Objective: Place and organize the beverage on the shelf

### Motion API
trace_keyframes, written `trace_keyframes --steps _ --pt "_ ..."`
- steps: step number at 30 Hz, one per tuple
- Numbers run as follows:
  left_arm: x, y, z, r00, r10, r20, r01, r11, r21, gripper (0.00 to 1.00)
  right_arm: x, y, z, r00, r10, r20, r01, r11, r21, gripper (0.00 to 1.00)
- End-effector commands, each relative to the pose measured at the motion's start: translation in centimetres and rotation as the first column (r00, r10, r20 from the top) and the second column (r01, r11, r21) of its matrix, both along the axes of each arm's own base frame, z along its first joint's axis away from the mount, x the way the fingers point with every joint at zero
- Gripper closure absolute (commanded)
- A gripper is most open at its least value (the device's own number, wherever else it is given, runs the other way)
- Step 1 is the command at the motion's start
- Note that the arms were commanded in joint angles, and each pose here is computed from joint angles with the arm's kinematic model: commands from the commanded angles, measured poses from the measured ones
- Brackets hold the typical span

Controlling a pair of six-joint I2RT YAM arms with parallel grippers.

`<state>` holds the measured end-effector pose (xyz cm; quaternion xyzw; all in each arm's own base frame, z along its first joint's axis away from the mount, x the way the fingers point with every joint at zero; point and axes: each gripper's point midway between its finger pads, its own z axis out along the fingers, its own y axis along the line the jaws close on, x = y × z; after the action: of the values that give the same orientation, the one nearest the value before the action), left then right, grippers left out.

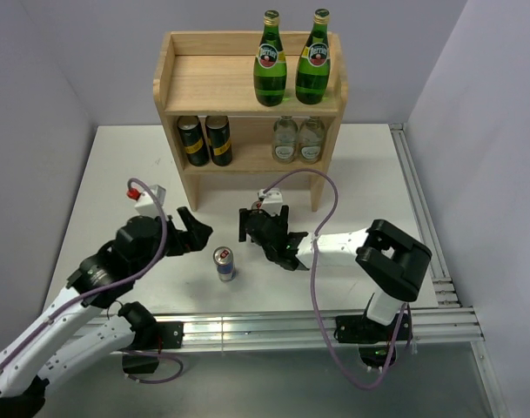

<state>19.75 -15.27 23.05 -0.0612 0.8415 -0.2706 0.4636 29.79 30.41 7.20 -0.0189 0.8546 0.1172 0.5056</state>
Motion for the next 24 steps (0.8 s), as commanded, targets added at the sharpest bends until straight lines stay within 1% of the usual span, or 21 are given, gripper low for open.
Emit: trace_keyframes --steps 1,2,3,6,7,9,10,11,12,13,14,15,17,18,19,21,22,23,24 --pt "1.3 -0.5 -0.6 0.991 0.132 0.021 -0.132 0.991 -0.005 0.01 2.3 1.6 2.5 0.995 -0.02 0.093 0.012 0.996 0.091 0.1" --pt "0.7 -1.4 -0.8 0.994 0.107 0.025 -0.107 0.994 -0.002 0.01 2.6 1.5 2.7 0.994 -0.026 0.104 0.017 0.996 0.083 0.12" --pt "0.7 -1.8 -1.1 0.992 0.124 0.028 -0.123 0.992 -0.011 0.01 2.7 1.4 2.3 0.994 -0.028 0.106 0.02 0.997 0.072 0.14" --pt "0.4 -2.2 -2.4 0.986 0.159 0.059 -0.158 0.987 -0.029 0.01 3.2 1.6 2.6 0.991 -0.023 0.133 0.014 0.998 0.067 0.24" --pt "0.2 -2.4 -2.9 0.986 0.158 0.062 -0.156 0.987 -0.033 0.01 3.3 1.7 2.7 0.99 -0.018 0.142 0.009 0.998 0.062 0.36" --pt "-0.2 -2.6 -3.6 0.985 0.163 0.065 -0.159 0.986 -0.054 0.01 3.4 1.9 2.7 0.989 -0.006 0.148 -0.003 0.998 0.059 0.54" --pt "-0.6 -2.8 -4.7 0.987 0.151 0.062 -0.148 0.988 -0.042 0.01 3.4 1.9 2.6 0.989 -0.001 0.147 -0.006 0.999 0.051 0.72" --pt "-0.6 -2.6 -5.0 0.983 0.174 0.063 -0.171 0.984 -0.048 0.01 3.4 1.9 2.5 0.989 0.002 0.145 -0.009 0.999 0.048 0.79" --pt "-0.6 -2.4 -5.3 0.98 0.185 0.066 -0.183 0.982 -0.04 0.01 3.4 2.0 2.4 0.99 0.005 0.143 -0.012 0.999 0.047 0.89" --pt "-1.2 -2.7 -5.6 0.984 0.166 0.067 -0.164 0.986 -0.024 0.01 3.5 1.9 2.4 0.99 0.004 0.141 -0.01 0.999 0.041 0.92" --pt "-1.5 -2.8 -5.5 0.983 0.173 0.068 -0.171 0.985 -0.034 0.01 3.5 1.8 2.3 0.99 0.001 0.14 -0.006 0.999 0.039 0.97" --pt "-1.2 -2.4 -4.8 0.972 0.212 0.098 -0.209 0.977 -0.035 0.01 3.4 1.8 2.3 0.99 0.001 0.14 -0.006 0.999 0.039 1.0" --pt "-2.5 -3.0 -4.5 0.975 0.189 0.115 -0.187 0.982 -0.029 0.01 3.4 1.8 2.4 0.99 0.0 0.139 -0.007 0.999 0.044 1.0" --pt "-2.6 -3.1 -4.1 0.968 0.206 0.141 -0.205 0.979 -0.018 0.01 3.4 1.7 2.4 0.99 0.001 0.138 -0.007 0.999 0.043 1.0" --pt "-3.5 -3.9 -4.0 0.974 0.168 0.152 -0.168 0.986 -0.015 0.01 3.5 1.8 2.6 0.99 0.0 0.14 -0.007 0.999 0.045 1.0" --pt "-4.1 -4.4 -4.3 0.972 0.164 0.169 -0.167 0.986 0.003 0.01 3.4 1.7 2.7 0.99 -0.001 0.142 -0.005 0.999 0.042 1.0" --pt "-4.9 -5.1 -4.5 0.976 0.133 0.175 -0.137 0.991 0.011 0.01 3.5 1.7 2.9 0.989 -0.001 0.145 -0.005 0.999 0.041 1.0" --pt "-5.3 -5.5 -4.6 0.976 0.138 0.169 -0.139 0.99 -0.008 0.01 3.5 1.7 2.9 0.989 0.0 0.145 -0.006 0.999 0.037 1.0" --pt "-5.7 -5.7 -5.3 0.975 0.127 0.182 -0.135 0.99 0.035 0.01 3.5 1.7 3.1 0.989 0.001 0.147 -0.007 0.999 0.036 1.0"
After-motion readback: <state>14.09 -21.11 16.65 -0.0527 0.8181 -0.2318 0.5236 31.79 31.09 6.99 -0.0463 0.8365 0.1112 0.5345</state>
